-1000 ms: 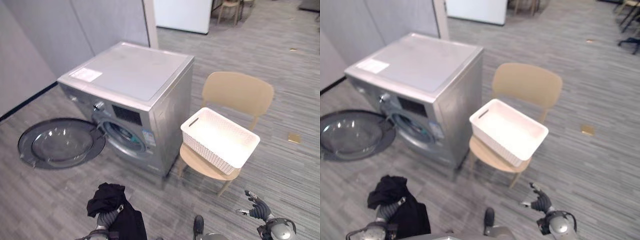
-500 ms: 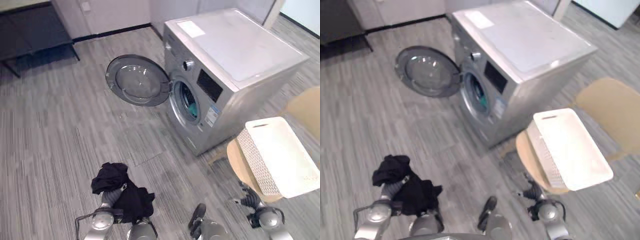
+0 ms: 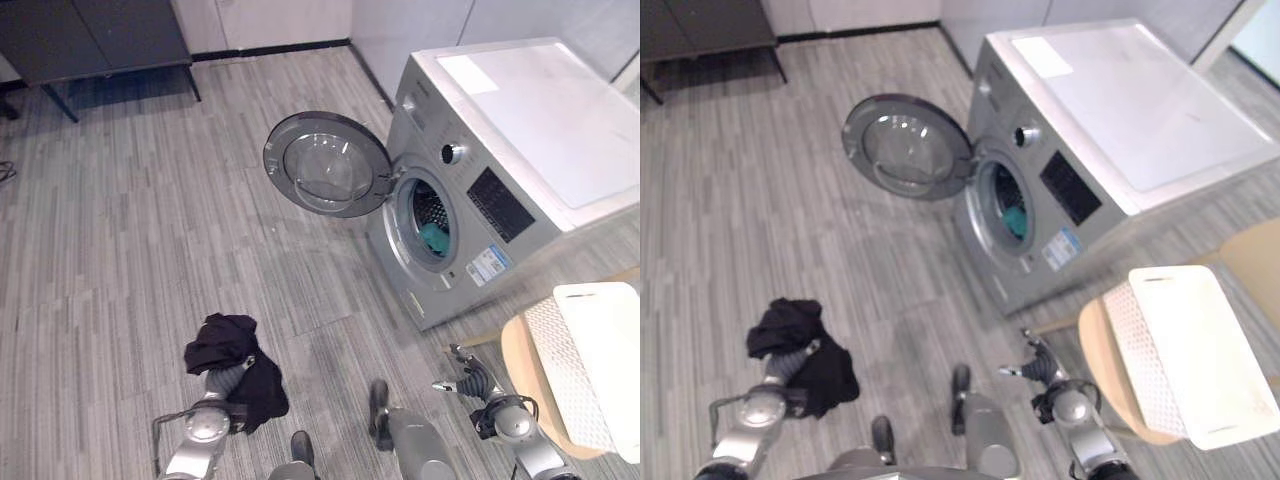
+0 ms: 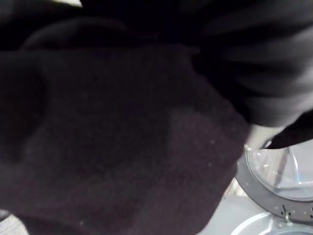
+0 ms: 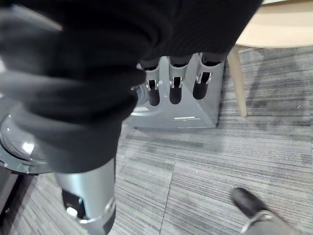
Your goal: Grab the laundry basket,head to the washer,open it,put in the laundry and shut it.
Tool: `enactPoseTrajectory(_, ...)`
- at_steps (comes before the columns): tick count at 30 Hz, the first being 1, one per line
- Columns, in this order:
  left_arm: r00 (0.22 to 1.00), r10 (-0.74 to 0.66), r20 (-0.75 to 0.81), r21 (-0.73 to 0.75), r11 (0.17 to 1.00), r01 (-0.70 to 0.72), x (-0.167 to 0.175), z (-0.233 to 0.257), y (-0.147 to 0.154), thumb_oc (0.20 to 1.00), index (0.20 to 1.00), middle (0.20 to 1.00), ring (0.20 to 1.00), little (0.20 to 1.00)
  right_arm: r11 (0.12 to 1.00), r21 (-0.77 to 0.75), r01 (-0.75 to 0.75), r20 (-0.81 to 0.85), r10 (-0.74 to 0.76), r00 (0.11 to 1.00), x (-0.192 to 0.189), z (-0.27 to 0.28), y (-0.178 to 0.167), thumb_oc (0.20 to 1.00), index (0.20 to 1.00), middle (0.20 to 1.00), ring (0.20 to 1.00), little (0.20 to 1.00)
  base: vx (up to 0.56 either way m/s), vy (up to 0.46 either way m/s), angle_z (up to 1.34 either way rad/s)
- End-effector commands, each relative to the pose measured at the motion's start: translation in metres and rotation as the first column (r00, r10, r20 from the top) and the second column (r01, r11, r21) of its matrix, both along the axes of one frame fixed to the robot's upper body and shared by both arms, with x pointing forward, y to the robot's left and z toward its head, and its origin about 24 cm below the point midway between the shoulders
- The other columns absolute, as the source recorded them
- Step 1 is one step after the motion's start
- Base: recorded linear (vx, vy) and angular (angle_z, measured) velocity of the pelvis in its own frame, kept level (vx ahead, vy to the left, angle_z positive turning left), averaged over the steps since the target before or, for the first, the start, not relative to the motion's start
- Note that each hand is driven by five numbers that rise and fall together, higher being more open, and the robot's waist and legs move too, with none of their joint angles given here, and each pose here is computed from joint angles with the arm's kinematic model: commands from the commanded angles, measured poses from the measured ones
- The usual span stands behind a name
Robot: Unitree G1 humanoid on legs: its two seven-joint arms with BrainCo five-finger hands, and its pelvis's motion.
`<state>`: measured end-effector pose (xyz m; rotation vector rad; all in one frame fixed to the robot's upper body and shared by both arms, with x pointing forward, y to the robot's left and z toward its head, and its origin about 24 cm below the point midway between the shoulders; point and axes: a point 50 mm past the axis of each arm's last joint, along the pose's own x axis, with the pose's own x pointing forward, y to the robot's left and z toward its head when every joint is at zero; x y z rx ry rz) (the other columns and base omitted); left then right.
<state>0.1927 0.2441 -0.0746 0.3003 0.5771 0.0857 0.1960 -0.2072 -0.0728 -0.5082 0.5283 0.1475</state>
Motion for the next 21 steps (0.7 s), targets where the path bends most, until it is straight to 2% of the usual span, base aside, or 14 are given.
enactPoseTrajectory(1,0.995,-0.058,0.086,0.024,0.998,0.056,0.005,0.014,-0.001,0.2,0.2,0.2,0.2,0.2,1.0,-0.014,-0.013,0.056,0.013,0.998,0.007,0.011,-0.006,1.0,1.0,1.0,1.0,1.0,0.41,-0.165,0.7)
enactPoseTrajectory(8,0.995,-0.086,0.052,-0.034,0.996,0.088,-0.002,0.005,-0.018,0.2,0.2,0.2,0.2,0.2,0.997,-0.026,0.069,-0.004,-0.07,0.998,-0.008,0.001,-0.026,1.0,1.0,1.0,1.0,1.0,0.29,-0.149,0.41)
enactPoseTrajectory(12,0.994,-0.09,0.053,-0.035,0.995,0.092,0.001,0.005,-0.019,0.2,0.2,0.2,0.2,0.2,0.995,-0.028,0.095,-0.012,-0.096,0.995,-0.01,0.0,-0.032,1.0,1.0,1.0,1.0,1.0,0.15,-0.058,-0.16)
enactPoseTrajectory(15,0.996,-0.083,0.038,-0.006,0.997,0.083,-0.004,0.005,-0.012,0.2,0.2,0.2,0.2,0.2,0.992,-0.05,0.117,-0.031,-0.118,0.992,-0.015,-0.004,-0.037,1.0,1.0,1.0,1.0,1.0,0.51,0.078,-0.09)
enactPoseTrajectory(21,0.996,-0.076,0.051,-0.006,0.997,0.077,-0.003,0.008,-0.009,0.2,0.2,0.2,0.2,0.2,0.99,-0.068,0.126,-0.045,-0.129,0.991,-0.017,-0.008,-0.038,1.0,1.0,1.0,1.0,1.0,0.57,0.261,-1.02)
